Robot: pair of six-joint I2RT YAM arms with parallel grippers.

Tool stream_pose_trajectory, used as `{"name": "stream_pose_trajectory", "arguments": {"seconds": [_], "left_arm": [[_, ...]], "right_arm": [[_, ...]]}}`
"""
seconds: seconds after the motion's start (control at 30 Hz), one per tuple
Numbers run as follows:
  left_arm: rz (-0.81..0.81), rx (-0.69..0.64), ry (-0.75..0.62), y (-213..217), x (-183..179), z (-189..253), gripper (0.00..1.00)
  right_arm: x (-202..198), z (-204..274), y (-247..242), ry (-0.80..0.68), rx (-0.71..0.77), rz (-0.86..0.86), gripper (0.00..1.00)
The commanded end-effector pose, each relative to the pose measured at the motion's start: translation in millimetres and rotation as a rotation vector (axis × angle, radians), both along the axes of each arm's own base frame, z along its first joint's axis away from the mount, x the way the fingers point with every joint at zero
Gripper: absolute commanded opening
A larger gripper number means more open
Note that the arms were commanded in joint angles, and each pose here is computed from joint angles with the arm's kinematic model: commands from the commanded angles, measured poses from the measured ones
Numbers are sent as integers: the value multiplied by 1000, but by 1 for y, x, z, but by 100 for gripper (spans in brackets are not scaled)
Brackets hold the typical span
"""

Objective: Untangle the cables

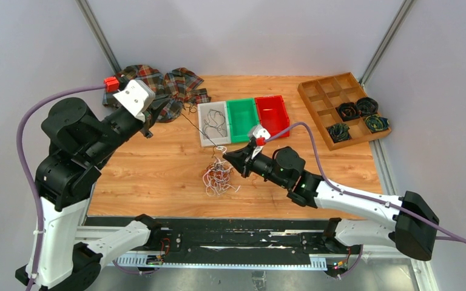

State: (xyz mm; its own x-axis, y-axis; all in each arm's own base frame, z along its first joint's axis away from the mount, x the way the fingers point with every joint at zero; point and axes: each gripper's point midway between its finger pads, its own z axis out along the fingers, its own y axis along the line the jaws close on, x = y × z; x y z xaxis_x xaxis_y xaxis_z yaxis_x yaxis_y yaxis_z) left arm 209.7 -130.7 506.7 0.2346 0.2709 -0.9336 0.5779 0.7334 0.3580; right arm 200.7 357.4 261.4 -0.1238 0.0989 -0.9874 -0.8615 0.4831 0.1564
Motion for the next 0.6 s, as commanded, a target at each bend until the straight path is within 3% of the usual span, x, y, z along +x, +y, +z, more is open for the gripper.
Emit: {"name": "stream_pose_trajectory", "arguments": {"seconds": [0.0,0.2,0.27,0.4,0.57], "left_arm": [[84,-109,-188,22,-9,61,0],[82,-127,-194,24,-14,60,0],[-14,-131,-120,5,-17,41,0],[-138,-188,29,-19,-25,13,0],[-71,-179,-88,-3,-25,35,0]], "right_arm": [[1,-49,-23,45,-186,-65,1],[6,-40,-28,56,-179,-86,1],[2,-7,-2,52,-127,-1,1],[10,5,19,80,-159,6,1],[29,-37,-13,132,-261,-163,1]]}}
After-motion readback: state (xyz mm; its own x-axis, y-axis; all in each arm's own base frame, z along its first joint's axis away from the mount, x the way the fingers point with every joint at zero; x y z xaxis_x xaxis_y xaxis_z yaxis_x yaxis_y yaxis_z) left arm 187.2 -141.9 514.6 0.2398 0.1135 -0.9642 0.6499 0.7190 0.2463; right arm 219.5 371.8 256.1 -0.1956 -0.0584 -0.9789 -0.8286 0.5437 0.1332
